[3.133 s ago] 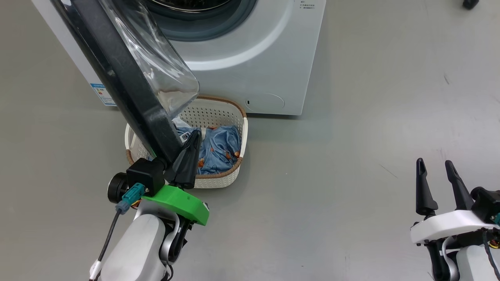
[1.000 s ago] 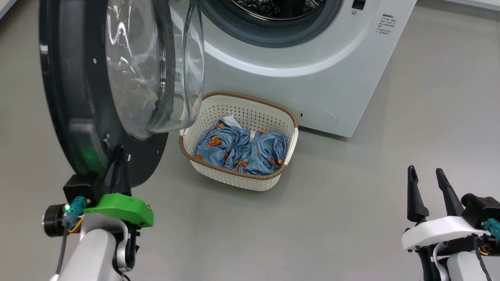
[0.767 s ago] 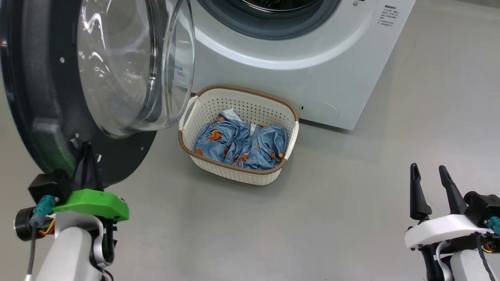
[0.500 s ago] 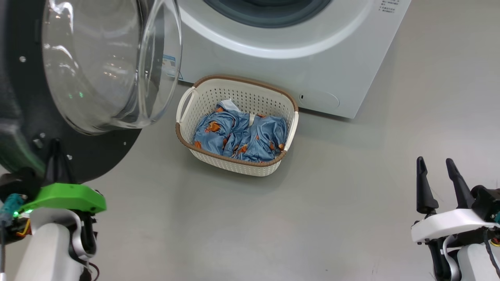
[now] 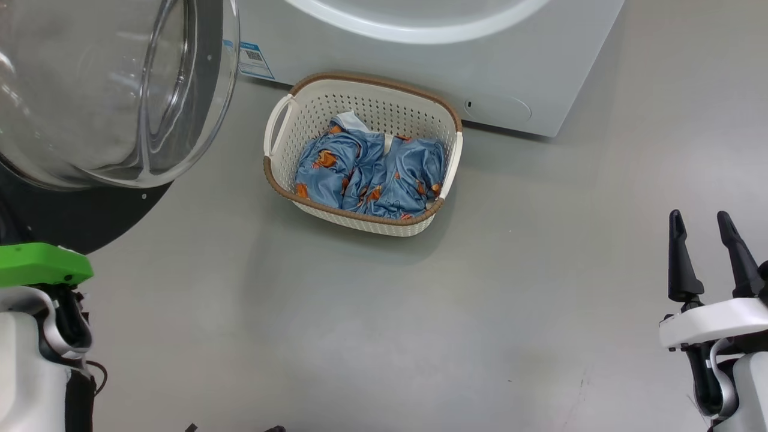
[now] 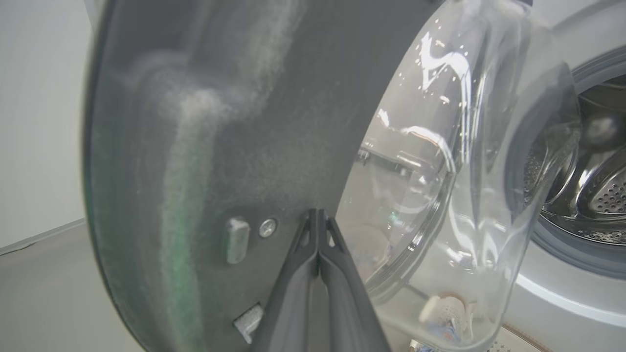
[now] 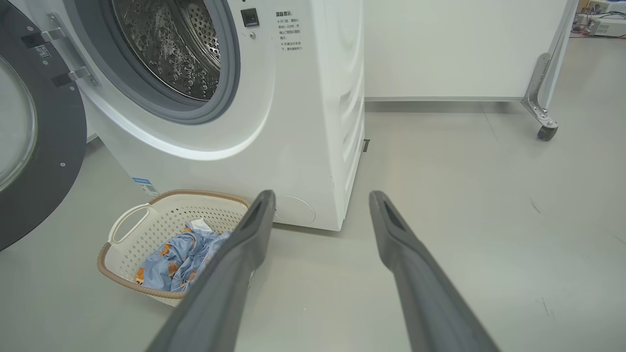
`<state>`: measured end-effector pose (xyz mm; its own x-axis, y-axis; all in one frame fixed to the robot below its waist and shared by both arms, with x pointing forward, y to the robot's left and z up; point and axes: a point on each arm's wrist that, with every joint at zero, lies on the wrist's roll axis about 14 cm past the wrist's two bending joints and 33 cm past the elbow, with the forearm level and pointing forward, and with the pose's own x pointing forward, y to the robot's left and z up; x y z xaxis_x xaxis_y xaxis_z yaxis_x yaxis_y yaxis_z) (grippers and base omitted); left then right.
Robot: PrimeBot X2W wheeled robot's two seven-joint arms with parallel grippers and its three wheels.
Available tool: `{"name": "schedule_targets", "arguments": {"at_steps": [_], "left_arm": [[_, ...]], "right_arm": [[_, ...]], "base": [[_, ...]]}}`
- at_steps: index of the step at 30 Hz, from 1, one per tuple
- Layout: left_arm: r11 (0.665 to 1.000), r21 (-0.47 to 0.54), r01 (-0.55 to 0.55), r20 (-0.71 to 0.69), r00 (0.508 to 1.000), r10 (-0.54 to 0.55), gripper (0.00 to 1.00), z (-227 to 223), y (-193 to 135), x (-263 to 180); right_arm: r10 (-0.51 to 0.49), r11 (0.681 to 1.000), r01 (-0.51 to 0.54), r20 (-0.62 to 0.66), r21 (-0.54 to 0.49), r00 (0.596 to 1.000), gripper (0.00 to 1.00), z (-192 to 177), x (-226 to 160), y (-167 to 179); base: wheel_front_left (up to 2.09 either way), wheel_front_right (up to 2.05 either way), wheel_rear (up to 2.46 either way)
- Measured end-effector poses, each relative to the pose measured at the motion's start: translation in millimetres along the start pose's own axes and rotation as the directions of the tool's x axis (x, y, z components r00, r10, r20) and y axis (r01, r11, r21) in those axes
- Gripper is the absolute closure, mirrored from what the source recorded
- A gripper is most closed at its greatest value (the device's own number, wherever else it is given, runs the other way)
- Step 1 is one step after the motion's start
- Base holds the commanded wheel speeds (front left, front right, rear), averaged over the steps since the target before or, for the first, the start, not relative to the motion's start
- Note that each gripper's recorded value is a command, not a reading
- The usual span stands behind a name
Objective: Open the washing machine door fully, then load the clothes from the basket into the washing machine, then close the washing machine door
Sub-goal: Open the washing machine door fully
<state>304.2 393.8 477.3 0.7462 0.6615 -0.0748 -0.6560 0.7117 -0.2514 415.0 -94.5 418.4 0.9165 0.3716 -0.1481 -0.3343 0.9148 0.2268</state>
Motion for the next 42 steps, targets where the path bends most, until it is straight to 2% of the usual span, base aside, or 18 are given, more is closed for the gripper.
{"name": "schedule_targets", "arguments": {"at_steps": [15, 26, 34, 42], "left_arm": [[0.988, -0.037, -0.150, 0.026, 0.988, 0.151, 1.00, 9.6, 33.8, 21.2], [0.981, -0.025, -0.191, 0.006, 0.982, 0.191, 1.00, 4.5, 46.0, 25.7], [0.985, -0.005, -0.173, 0.013, 0.985, 0.173, 1.00, 6.0, 39.1, 31.3], [0.995, 0.021, -0.097, 0.049, 0.994, 0.096, 1.00, 17.8, 23.5, 31.9]], "right_arm": [[0.032, 0.999, -0.034, -0.051, -0.033, 0.998, 0.00, -16.3, 15.4, -9.2], [0.049, 0.998, -0.052, -0.062, -0.040, 0.997, 0.00, -18.6, 16.8, -8.6], [0.040, 0.998, -0.042, -0.053, -0.043, 0.998, 0.00, -15.5, 18.0, -13.0], [0.025, 1.000, -0.026, -0.030, -0.002, 0.999, 0.00, -8.9, 14.2, -7.2]], "base": [[0.00, 0.00, 0.00], [0.00, 0.00, 0.00], [0.00, 0.00, 0.00], [0.00, 0.00, 0.00]]}}
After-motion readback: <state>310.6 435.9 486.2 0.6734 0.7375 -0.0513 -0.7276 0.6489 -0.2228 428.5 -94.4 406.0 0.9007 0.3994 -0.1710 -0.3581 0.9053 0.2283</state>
